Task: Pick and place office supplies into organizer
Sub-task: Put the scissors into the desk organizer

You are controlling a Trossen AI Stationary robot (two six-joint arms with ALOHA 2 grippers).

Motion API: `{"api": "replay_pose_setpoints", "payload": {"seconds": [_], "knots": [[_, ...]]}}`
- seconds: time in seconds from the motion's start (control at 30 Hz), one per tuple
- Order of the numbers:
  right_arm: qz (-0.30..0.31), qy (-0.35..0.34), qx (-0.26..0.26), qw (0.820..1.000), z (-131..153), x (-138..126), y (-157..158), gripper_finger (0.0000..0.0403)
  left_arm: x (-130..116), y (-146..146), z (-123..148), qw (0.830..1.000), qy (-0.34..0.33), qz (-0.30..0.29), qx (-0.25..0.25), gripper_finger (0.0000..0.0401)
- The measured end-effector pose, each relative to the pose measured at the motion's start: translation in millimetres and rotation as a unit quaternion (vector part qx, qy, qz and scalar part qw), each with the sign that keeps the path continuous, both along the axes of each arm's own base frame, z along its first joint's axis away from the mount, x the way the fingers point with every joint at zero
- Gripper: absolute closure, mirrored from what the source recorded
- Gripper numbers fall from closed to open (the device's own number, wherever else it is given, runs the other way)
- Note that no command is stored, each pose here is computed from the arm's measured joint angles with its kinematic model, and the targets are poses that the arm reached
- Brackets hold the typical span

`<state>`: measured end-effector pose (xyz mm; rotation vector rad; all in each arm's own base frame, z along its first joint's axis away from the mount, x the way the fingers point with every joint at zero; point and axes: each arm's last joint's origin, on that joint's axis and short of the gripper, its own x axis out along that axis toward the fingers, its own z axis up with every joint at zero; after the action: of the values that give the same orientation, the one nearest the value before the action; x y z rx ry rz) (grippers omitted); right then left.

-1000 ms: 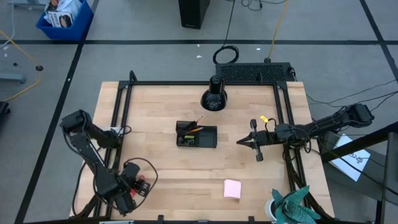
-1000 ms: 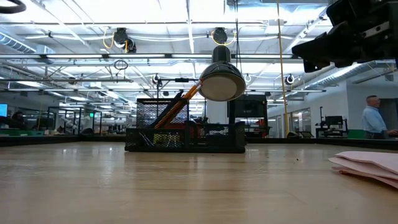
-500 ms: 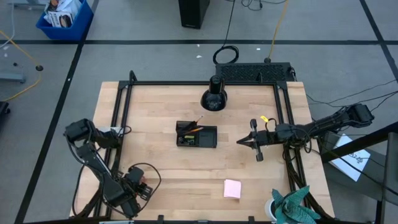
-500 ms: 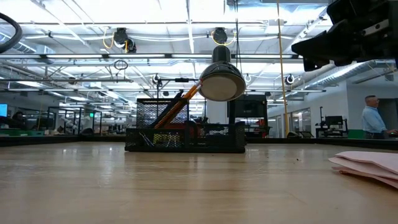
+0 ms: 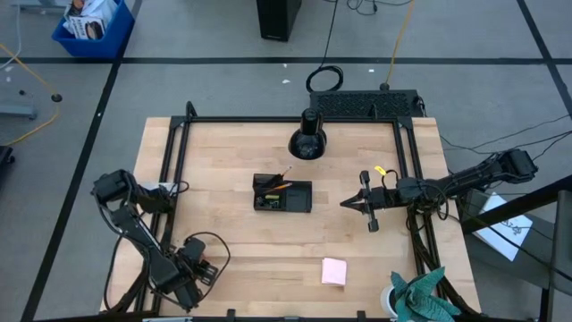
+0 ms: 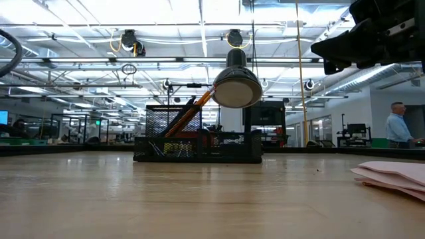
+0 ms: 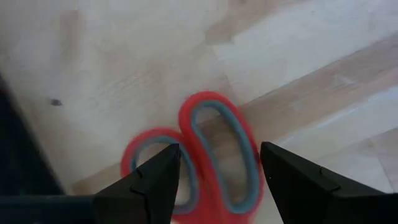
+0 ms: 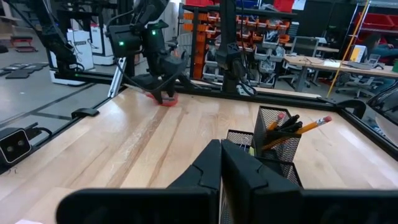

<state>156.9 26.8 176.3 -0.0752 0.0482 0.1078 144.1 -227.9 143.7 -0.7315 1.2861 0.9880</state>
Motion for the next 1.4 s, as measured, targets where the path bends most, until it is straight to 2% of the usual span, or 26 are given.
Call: {"api": "replay_pose_setpoints", "payload": {"seconds": [0.1, 0.27, 0.8, 1.4], "knots": [[0.000, 0.000, -0.001, 1.000, 0.0, 0.0, 0.0, 0.0399, -0.4, 0.4, -7.1, 1.000, -0.008, -0.003, -0.016, 0.0174], [0.000, -0.002, -0.002, 1.000, 0.1, 0.0, 0.0, 0.0399, -0.9, 1.9, -10.0, 1.000, -0.013, -0.011, -0.014, 0.0174], [-0.001, -0.003, 0.001, 1.000, 0.4, -0.1, 0.0, 0.0399, -1.7, 6.0, 14.6, 0.996, -0.059, -0.042, -0.048, 0.0174], [-0.001, -0.003, 0.001, 1.000, 0.3, -0.1, 0.0, 0.0399, -10.3, 2.2, 16.0, 0.995, -0.045, -0.078, -0.050, 0.0174]]}}
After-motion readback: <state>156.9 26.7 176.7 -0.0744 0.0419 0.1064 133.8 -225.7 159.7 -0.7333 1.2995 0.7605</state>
